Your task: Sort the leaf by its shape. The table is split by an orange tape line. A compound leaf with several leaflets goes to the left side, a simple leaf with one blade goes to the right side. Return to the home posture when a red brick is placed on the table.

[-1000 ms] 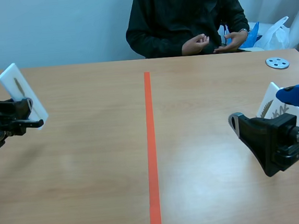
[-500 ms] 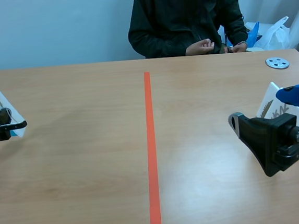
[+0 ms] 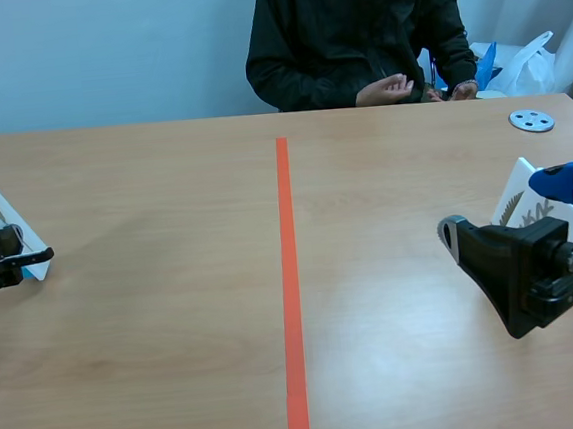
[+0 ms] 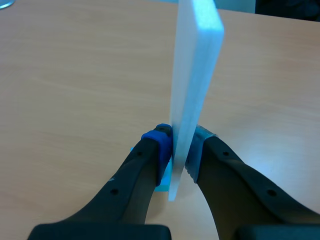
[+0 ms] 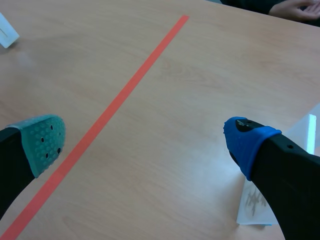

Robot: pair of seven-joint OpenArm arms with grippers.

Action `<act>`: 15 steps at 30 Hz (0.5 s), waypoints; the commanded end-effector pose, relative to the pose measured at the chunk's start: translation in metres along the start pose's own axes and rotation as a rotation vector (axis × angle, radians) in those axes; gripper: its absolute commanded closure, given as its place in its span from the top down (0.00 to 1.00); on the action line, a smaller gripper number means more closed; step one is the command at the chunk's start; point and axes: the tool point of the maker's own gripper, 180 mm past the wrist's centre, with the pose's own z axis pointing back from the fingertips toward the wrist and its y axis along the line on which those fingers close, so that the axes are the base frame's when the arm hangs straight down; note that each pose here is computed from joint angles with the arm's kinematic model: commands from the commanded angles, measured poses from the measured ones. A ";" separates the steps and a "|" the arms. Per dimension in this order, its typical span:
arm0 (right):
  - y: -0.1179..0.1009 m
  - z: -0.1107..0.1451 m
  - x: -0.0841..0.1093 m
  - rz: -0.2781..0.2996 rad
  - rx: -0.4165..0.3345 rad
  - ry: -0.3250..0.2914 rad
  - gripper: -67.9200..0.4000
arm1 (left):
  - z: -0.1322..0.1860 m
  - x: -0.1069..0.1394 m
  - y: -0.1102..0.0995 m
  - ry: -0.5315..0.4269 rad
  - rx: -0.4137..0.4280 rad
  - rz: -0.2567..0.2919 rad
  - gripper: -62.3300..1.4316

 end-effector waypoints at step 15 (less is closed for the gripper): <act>0.000 0.000 0.011 0.018 0.007 -0.028 1.00 | -0.002 0.013 0.007 -0.036 0.012 0.000 0.18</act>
